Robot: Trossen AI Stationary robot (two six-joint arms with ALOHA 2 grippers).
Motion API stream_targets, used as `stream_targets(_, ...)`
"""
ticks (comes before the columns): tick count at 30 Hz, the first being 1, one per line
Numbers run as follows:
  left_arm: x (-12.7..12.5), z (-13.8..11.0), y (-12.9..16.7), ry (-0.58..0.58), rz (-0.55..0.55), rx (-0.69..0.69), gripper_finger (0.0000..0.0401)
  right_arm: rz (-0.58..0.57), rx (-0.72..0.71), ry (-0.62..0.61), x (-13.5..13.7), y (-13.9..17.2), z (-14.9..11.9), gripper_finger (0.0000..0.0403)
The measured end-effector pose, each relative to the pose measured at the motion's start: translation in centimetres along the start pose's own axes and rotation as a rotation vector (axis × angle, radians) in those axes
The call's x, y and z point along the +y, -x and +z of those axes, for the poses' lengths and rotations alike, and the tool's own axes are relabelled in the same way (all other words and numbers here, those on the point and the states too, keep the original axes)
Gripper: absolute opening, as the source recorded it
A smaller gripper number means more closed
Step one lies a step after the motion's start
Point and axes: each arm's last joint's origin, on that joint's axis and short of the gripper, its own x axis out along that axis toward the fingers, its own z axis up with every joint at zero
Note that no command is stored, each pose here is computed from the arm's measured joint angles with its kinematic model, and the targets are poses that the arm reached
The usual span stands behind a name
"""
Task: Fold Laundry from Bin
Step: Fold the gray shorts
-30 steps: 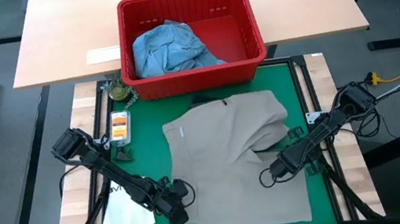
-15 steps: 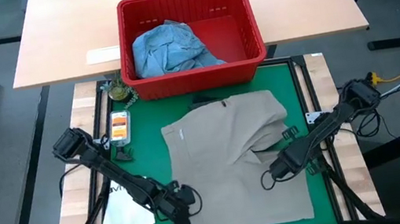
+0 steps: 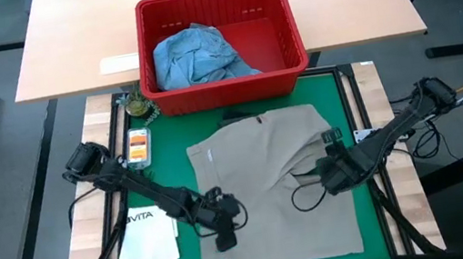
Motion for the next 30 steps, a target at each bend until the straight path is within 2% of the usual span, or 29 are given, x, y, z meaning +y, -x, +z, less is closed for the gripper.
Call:
stream_targets(7, 2.4, 1.8, -0.6, 0.004, 0.045, -0.019, 0.0128, -0.003, -0.045, -0.03, -1.5, -0.7, 1.1, 0.0098)
stream_targets(12, 3.2, 2.4, -0.7, 0.015, 0.06, -0.026, 0.0128, 0.015, -0.077, -0.042, -3.0, -1.3, 1.9, 0.0098)
stream_targets(18, 3.9, 2.9, -0.8, 0.013, 0.079, -0.034, 0.0128, 0.025, -0.076, -0.116, -4.4, -1.9, 2.3, 0.0098)
stream_targets(23, 4.3, 3.1, -0.9, 0.02, 0.086, -0.037, 0.0128, 0.076, -0.13, -0.078, -4.7, -2.0, 2.9, 0.0099)
stream_targets(30, 4.3, 3.1, -0.9, 0.022, 0.086, -0.038, 0.0128, 0.081, -0.216, -0.04, -4.6, -1.9, 3.7, 0.0099)
